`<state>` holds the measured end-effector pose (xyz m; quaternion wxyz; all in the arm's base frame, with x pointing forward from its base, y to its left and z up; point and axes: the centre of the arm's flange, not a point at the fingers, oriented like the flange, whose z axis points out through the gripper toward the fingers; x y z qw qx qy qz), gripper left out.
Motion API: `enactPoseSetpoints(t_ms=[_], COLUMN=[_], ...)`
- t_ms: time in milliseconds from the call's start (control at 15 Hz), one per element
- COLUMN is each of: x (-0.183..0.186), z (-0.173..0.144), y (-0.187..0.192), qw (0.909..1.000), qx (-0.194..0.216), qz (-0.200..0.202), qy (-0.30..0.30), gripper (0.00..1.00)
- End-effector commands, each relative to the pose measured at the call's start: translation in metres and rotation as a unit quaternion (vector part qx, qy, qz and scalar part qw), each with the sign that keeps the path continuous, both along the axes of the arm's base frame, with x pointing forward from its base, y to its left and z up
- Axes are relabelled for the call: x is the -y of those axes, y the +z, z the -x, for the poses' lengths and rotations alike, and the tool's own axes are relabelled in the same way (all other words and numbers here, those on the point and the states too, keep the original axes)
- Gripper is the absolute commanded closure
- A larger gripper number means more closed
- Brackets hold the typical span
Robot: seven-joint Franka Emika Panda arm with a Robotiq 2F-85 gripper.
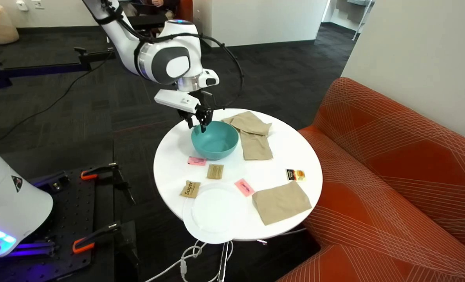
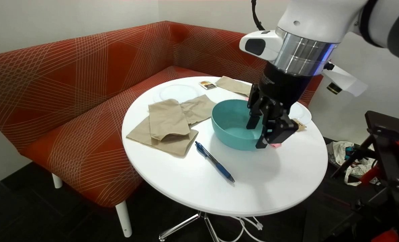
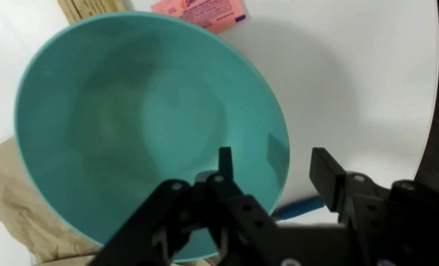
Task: Move the blue bowl to the left
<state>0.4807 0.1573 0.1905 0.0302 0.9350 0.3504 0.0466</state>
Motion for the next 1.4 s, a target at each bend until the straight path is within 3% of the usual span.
enactPoseSetpoints(t_ms=[0, 133, 533, 1067, 1333], x=[0.01, 0.014, 0.029, 0.051, 0.04], z=[0.013, 0.015, 0.024, 0.028, 0.018], y=[0.025, 0.034, 0.061, 0.088, 0.079], qw=[0.9997, 0.9996, 0.998, 0.9952, 0.9954], qx=[0.016, 0.02, 0.022, 0.045, 0.04], qz=[0.002, -0.002, -0.049, -0.069, -0.065], qy=[-0.017, -0.018, -0.034, -0.054, -0.058], gripper=[0.1, 0.0, 0.0, 0.0, 0.0])
